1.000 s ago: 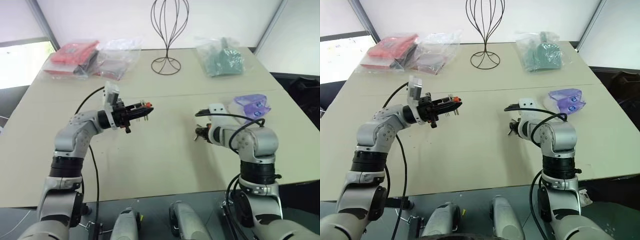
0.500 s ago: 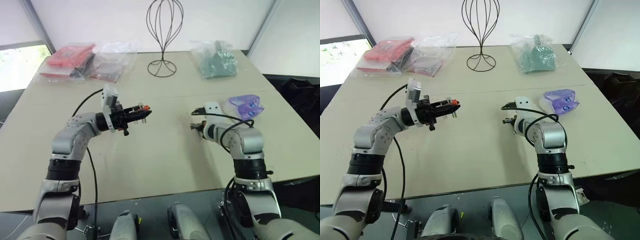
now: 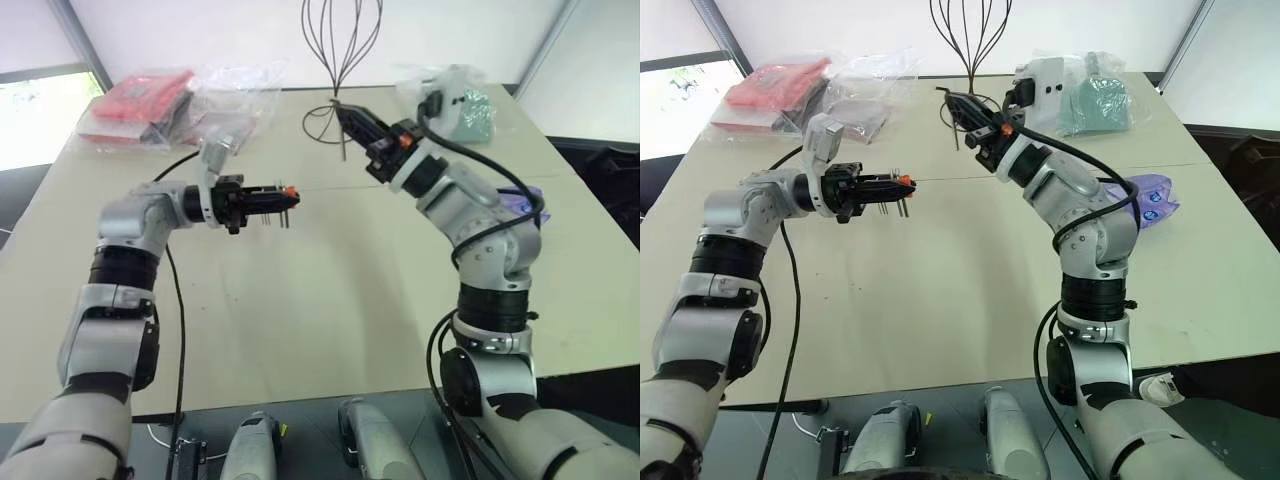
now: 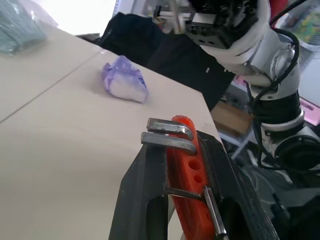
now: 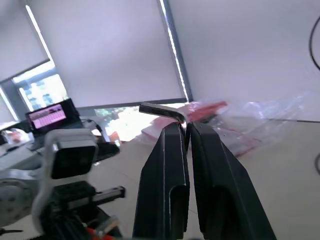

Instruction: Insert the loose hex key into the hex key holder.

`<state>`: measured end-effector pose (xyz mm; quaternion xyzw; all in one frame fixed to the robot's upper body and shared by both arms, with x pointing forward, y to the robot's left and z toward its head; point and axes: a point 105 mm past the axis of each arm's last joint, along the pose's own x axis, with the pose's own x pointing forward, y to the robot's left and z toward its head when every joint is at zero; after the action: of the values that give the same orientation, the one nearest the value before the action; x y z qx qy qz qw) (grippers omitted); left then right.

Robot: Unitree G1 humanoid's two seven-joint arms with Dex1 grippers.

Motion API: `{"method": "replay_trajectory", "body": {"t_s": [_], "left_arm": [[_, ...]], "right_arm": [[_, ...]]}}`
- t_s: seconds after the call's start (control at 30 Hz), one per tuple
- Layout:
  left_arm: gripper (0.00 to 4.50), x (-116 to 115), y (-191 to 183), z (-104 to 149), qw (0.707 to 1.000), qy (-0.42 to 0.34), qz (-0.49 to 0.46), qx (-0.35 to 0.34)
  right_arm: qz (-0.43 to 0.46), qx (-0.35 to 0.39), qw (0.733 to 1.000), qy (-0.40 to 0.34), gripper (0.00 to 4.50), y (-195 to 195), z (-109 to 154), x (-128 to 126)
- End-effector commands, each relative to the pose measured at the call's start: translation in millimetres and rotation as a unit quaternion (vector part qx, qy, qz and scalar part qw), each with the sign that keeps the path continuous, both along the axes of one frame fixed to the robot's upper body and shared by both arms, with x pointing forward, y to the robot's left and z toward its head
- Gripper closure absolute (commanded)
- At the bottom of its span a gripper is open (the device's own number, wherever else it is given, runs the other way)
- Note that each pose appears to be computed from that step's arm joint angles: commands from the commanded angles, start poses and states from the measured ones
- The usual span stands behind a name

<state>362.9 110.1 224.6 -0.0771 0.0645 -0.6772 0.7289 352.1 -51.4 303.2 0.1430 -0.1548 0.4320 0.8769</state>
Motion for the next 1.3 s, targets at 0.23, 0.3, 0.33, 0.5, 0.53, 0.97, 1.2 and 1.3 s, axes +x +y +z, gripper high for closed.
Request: {"method": "replay_trajectory", "body": {"t_s": [0.23, 0.3, 0.33, 0.5, 0.53, 0.97, 1.2, 1.3], "left_arm": [[4.26, 3.0, -23.0, 28.6, 0.997, -0.047, -0.055, -0.002], [4.26, 2.7, -24.9, 33.2, 0.997, -0.052, -0.06, -0.007], [4.26, 2.3, -25.6, 35.3, 0.997, -0.054, -0.062, -0.01], [4.26, -0.1, -27.5, 43.8, 0.995, -0.064, -0.068, -0.025], [4.26, -0.6, -27.4, 45.2, 0.995, -0.064, -0.068, -0.028], [4.26, -5.3, -23.1, 54.9, 0.994, -0.066, -0.067, -0.049], [4.26, -5.8, -21.8, 58.2, 0.994, -0.063, -0.064, -0.059], [4.26, -5.1, -21.9, 59.0, 0.994, -0.062, -0.061, -0.062]], "right_arm": [[0.041, 0.038, 0.997, -0.061, 4.47, 21.7, 25.6, -25.1], [0.042, 0.037, 0.997, -0.06, 4.47, 23.2, 23.0, -25.8], [0.042, 0.037, 0.997, -0.058, 4.47, 23.7, 21.6, -25.9], [0.038, 0.038, 0.997, -0.051, 4.47, 25.1, 16.8, -24.0], [0.038, 0.037, 0.997, -0.049, 4.47, 25.5, 15.9, -23.6], [0.023, 0.038, 0.998, -0.037, 4.47, 22.1, 7.8, -15.1], [0.013, 0.037, 0.999, -0.034, 4.47, 18.2, 4.9, -10.5], [0.012, 0.036, 0.999, -0.033, 4.47, 17.3, 4.2, -10.1]]}}
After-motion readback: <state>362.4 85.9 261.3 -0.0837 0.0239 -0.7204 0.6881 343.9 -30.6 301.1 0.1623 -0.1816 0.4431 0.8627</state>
